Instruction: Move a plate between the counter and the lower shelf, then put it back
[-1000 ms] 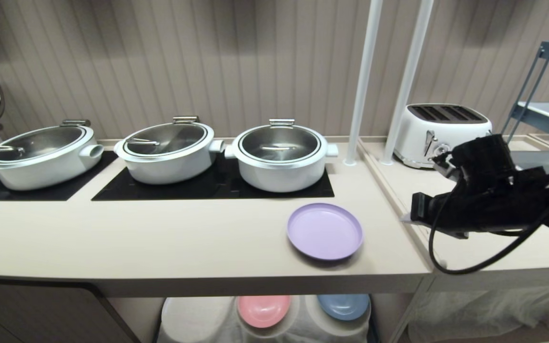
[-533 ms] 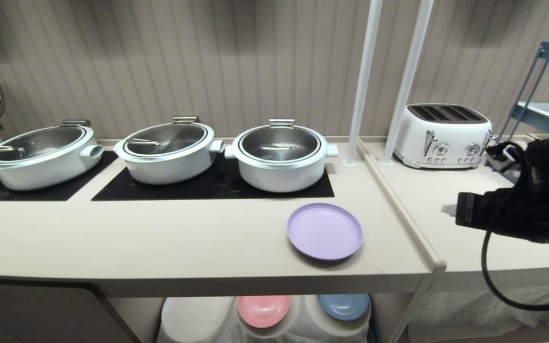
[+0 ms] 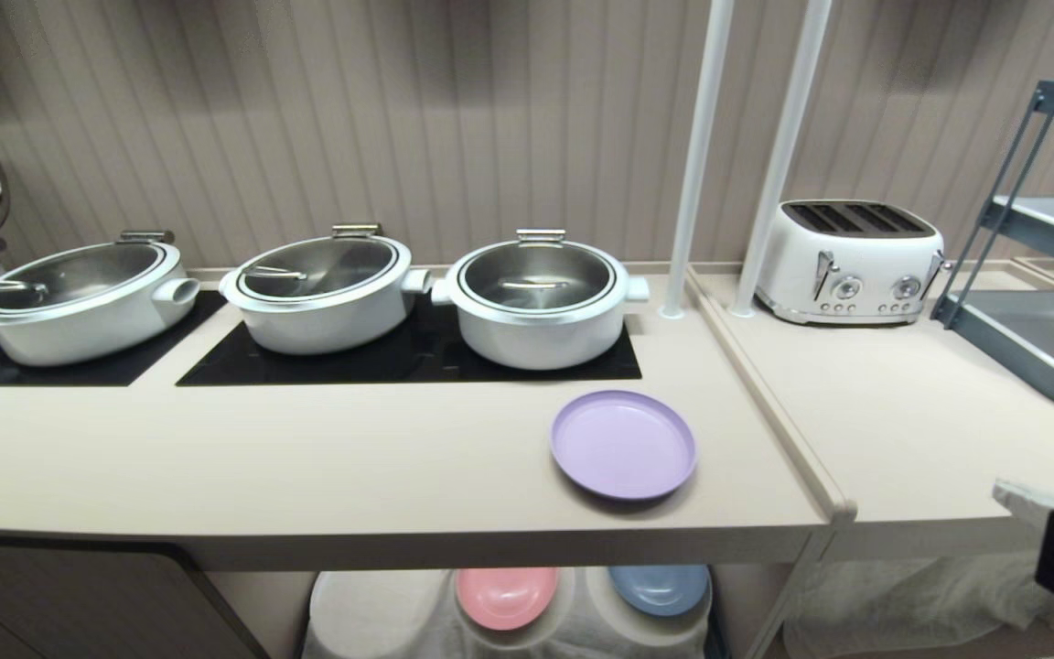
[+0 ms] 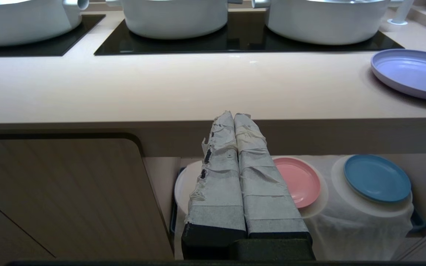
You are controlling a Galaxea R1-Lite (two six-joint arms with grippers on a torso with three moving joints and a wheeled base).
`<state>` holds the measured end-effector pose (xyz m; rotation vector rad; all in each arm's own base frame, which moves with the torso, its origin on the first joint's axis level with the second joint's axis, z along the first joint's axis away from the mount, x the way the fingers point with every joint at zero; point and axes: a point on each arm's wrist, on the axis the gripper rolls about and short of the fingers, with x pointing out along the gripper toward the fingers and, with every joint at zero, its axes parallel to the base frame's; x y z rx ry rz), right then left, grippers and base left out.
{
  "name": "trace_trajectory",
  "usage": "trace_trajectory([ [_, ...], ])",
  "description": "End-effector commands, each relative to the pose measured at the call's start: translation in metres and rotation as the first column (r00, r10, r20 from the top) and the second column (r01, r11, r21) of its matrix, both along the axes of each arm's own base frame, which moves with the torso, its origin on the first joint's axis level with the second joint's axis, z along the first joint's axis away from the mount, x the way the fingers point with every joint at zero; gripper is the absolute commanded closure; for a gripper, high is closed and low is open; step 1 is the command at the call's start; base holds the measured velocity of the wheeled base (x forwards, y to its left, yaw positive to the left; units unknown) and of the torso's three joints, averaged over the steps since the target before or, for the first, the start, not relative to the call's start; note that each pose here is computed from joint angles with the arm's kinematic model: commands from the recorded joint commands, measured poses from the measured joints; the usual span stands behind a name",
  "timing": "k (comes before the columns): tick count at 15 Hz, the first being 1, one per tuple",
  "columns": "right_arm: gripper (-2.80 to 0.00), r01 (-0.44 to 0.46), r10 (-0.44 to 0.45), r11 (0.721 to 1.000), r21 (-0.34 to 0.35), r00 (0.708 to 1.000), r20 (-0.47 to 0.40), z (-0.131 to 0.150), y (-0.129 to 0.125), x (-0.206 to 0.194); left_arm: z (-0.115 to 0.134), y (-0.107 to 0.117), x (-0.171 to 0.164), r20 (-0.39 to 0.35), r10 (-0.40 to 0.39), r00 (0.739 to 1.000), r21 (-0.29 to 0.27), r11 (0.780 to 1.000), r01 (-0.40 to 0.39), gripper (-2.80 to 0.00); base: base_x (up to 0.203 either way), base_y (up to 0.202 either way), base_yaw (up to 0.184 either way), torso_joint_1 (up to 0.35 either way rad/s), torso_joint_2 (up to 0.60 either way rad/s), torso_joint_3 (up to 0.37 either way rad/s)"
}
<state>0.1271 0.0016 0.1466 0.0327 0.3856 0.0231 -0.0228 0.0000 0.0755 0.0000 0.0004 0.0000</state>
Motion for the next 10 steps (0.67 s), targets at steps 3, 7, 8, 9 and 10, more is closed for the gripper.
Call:
trace_trajectory([
  [3,0.00,0.020,-0.018,1.000,-0.013,0.990,0.140,-0.016,-0.002,-0.060,0.000,0.000,0.000,0.002,0.000,1.000,0.000,1.000,0.000,0.00,0.000,0.000,0.000,0.000,0.00,0.000],
  [7,0.00,0.020,-0.017,1.000,-0.017,0.983,0.182,-0.029,-0.002,-0.098,0.000,0.000,0.000,0.000,0.000,1.000,0.000,1.000,0.000,0.00,0.000,0.000,0.000,0.000,0.00,0.000],
  [8,0.00,0.020,-0.017,1.000,-0.018,0.984,0.177,-0.032,-0.001,-0.106,0.000,0.000,0.000,0.000,0.000,1.000,0.000,1.000,0.000,0.00,0.000,0.000,0.000,0.000,0.00,0.000],
  [9,0.00,0.019,-0.016,1.000,-0.018,0.984,0.178,-0.034,-0.001,-0.112,0.000,0.000,0.000,0.000,0.000,1.000,0.000,1.000,0.000,0.00,0.000,0.000,0.000,0.000,0.00,0.000],
  [10,0.00,0.019,-0.014,1.000,-0.024,0.981,0.194,-0.035,-0.001,-0.117,0.000,0.000,0.000,0.000,0.000,1.000,0.000,1.000,0.000,0.00,0.000,0.000,0.000,0.000,0.00,0.000],
])
